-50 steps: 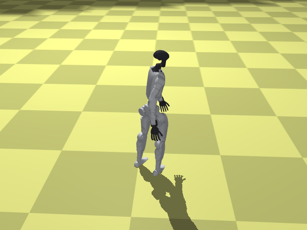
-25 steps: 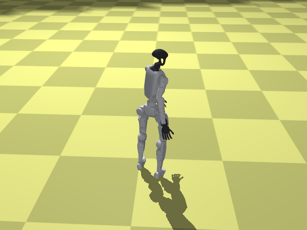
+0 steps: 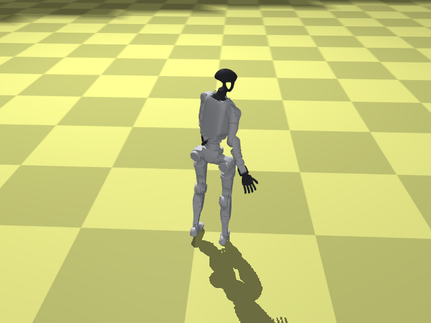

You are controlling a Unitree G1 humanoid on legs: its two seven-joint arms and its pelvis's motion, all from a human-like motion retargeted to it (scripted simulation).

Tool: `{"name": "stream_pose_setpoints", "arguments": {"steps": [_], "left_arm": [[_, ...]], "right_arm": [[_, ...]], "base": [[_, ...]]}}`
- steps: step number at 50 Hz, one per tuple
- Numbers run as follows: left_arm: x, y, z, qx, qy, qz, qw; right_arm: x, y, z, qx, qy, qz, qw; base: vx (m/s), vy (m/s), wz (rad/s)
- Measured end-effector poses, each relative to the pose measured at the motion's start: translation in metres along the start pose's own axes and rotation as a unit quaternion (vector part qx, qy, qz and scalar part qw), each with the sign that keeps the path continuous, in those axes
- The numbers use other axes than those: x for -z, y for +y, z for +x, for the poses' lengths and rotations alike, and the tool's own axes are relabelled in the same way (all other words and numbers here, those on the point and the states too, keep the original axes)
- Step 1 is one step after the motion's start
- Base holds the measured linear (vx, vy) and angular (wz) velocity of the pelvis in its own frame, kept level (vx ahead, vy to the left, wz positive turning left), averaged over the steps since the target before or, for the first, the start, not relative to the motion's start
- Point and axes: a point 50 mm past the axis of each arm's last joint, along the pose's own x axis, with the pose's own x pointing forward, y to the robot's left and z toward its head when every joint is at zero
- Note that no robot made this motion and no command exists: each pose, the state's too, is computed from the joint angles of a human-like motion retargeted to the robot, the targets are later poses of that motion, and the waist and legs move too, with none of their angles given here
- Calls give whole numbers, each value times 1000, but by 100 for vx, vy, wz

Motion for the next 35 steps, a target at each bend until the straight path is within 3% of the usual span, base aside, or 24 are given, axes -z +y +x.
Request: {"name": "stream_pose_setpoints", "arguments": {"steps": [14, 25, 35], "left_arm": [[61, 1, -13, 7, 69, -20, 997], [50, 9, -9, -17, 70, -74, 995], [-1, 5, 1, -23, 14, -74, 997]], "right_arm": [[11, 6, -4, -2, 0, 21, 1000], [38, -3, -11, 16, 41, 31, 999], [36, -6, -9, 17, 52, -4, 999]], "base": [[15, 18, 11], [23, 11, 12], [23, 14, -39]]}}
